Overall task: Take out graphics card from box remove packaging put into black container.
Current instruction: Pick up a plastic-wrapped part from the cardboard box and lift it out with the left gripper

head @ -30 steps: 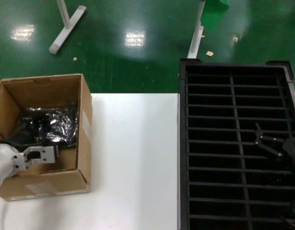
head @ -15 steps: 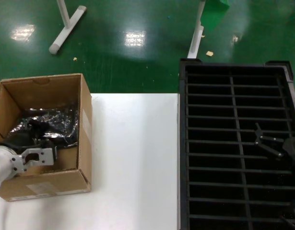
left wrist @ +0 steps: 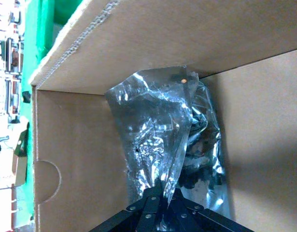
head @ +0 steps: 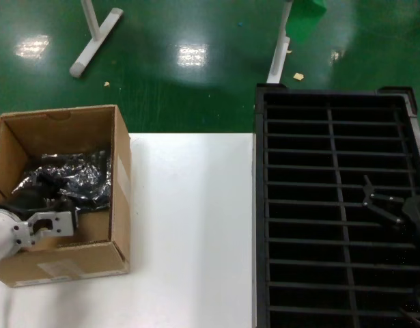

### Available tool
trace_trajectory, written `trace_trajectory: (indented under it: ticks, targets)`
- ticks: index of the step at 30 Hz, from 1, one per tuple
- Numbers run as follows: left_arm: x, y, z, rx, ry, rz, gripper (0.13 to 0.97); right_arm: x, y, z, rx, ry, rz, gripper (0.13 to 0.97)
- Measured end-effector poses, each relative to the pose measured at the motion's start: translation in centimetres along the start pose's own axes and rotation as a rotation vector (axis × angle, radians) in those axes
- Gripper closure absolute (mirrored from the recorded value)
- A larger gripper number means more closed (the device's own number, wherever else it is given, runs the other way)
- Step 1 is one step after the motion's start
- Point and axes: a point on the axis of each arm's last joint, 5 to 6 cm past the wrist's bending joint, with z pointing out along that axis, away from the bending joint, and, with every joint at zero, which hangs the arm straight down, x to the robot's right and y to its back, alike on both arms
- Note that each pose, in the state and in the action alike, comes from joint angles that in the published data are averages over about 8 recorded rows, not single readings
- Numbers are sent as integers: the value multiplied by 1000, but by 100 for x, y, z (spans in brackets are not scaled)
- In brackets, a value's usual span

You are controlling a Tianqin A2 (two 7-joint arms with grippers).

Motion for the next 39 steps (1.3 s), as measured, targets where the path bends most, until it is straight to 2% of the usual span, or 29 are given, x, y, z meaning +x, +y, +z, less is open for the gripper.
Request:
trace_trajectory:
  ticks: [6,12,22,28,33,39]
  targets:
    - [-70,40,-82,17,-12,-2,954,0,0,0,0,0,0,130]
    - [-215,88,-259,55,-40,13,955,0,0,0,0,0,0,130]
    - [-566,205,-743,159,-88,-5,955,0,0,0,0,0,0,130]
    - [-734,324,-1008,191,-101,-18,955,0,0,0,0,0,0,130]
    - [-848,437,-1205,224,-95,-23,955,0,0,0,0,0,0,130]
    - [-988,549,-1385,279,-51,6,955,0,0,0,0,0,0,130]
